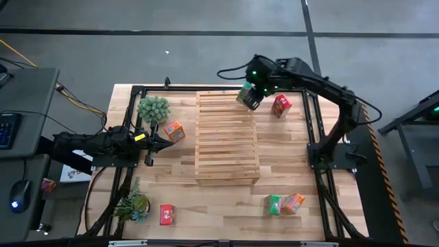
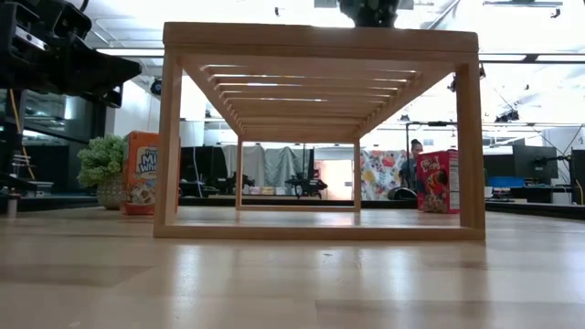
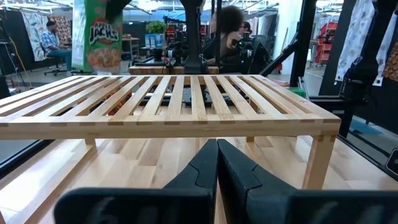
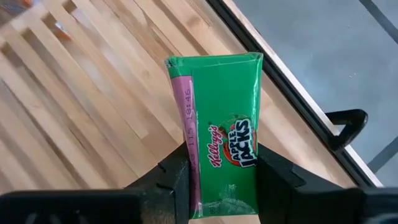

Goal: Stack cereal on shelf
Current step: Put the top green cereal box on the shelf

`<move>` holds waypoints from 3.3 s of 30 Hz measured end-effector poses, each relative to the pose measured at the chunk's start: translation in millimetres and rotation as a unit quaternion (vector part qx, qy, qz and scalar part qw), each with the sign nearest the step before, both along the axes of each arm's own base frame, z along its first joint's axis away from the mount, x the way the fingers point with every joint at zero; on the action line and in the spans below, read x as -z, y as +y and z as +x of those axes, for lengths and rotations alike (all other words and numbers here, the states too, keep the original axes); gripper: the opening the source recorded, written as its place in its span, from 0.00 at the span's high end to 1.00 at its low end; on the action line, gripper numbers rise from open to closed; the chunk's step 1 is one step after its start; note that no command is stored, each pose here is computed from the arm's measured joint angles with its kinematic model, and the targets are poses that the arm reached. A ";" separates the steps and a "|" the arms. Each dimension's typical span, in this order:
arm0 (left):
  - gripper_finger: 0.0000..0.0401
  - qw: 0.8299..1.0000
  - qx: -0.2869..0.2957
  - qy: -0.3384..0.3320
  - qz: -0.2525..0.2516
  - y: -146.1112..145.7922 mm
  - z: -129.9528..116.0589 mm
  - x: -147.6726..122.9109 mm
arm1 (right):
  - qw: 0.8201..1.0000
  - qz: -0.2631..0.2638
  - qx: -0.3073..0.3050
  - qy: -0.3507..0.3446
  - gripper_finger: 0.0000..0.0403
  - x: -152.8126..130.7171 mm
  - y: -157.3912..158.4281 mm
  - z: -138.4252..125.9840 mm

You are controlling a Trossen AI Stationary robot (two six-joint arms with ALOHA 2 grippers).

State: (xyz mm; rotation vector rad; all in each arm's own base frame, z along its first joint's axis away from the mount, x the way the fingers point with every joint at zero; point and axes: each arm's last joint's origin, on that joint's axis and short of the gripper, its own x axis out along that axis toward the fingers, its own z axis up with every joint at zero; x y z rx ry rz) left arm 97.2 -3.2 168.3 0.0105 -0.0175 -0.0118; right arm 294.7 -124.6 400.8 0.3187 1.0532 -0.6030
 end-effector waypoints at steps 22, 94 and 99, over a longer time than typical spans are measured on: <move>1.00 1.000 0.000 0.000 0.000 0.0 0.0 0.0 | 1.000 0.004 0.007 -0.013 0.54 4.1 -3.0 7.9; 1.00 1.000 0.000 0.000 0.000 0.0 0.0 0.0 | 0.913 0.049 0.194 -0.356 1.00 139.4 27.2 -77.4; 1.00 1.000 0.000 0.000 0.000 0.0 0.0 0.0 | 0.910 0.054 0.199 -0.360 1.00 139.2 35.8 -73.8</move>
